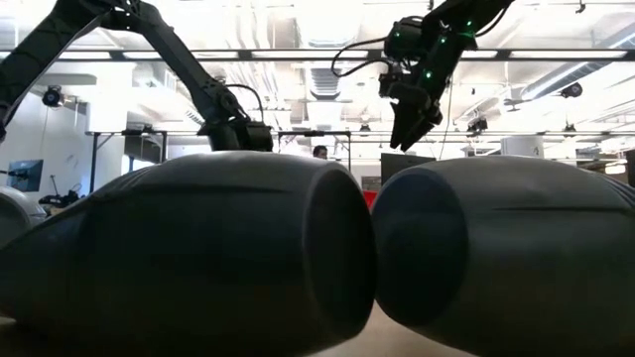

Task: Pick & Place Travel size toiletries
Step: Put the dark blue shaving cream into the blue bin

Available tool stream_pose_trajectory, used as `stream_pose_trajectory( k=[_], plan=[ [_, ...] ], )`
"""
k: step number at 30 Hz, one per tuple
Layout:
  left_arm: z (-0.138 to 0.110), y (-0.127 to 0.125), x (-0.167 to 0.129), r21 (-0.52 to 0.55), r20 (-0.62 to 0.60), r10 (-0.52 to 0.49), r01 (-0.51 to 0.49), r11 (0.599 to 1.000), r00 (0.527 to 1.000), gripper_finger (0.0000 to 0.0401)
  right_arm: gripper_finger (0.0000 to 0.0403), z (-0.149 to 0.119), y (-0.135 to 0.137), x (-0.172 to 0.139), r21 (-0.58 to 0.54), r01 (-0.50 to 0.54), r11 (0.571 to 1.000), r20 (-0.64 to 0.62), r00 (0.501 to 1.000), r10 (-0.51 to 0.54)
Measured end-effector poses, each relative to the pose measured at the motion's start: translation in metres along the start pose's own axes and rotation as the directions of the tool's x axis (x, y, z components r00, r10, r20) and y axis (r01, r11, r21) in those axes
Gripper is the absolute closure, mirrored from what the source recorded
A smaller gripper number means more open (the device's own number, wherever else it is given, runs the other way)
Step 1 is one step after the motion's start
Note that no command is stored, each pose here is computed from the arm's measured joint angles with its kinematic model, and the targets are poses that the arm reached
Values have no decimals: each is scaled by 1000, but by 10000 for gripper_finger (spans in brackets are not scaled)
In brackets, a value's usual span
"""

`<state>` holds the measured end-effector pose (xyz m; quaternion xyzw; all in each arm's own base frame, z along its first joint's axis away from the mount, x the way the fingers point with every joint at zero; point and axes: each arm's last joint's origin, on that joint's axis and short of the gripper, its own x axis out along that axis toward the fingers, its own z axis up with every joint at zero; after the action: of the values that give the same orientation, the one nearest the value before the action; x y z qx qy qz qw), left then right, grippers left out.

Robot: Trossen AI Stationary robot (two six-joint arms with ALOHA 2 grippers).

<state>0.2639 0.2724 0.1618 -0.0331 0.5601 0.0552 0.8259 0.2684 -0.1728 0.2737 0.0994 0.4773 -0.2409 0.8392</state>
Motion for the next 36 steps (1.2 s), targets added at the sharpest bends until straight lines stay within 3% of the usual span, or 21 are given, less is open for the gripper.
stream_pose_trajectory(
  k=[3,9,14,21,28,33,36],
  plan=[
    [9,1,-18,3,21,17,-17,1000,1000,358,68,0,0,-11,3,4,1000,30,1000,-4],
    [47,8,-74,-45,211,100,-93,995,972,352,62,-6,-3,-38,40,87,995,53,995,-89],
    [90,-2,-101,-4,411,118,-127,992,904,358,69,-15,-5,-52,82,108,991,68,991,-113],
    [130,-35,-64,114,470,54,-122,986,881,347,86,-31,-6,-65,128,181,975,76,978,-192],
    [133,-23,-23,51,417,173,-213,976,892,336,80,-52,-5,-75,189,173,967,86,978,-192],
    [131,-23,-6,-3,362,138,-146,989,922,278,65,-67,-4,-77,206,171,964,84,978,-191],
    [133,-28,-10,2,364,134,-144,990,922,235,56,-73,-3,-79,208,169,963,89,977,-191]
  ],
)
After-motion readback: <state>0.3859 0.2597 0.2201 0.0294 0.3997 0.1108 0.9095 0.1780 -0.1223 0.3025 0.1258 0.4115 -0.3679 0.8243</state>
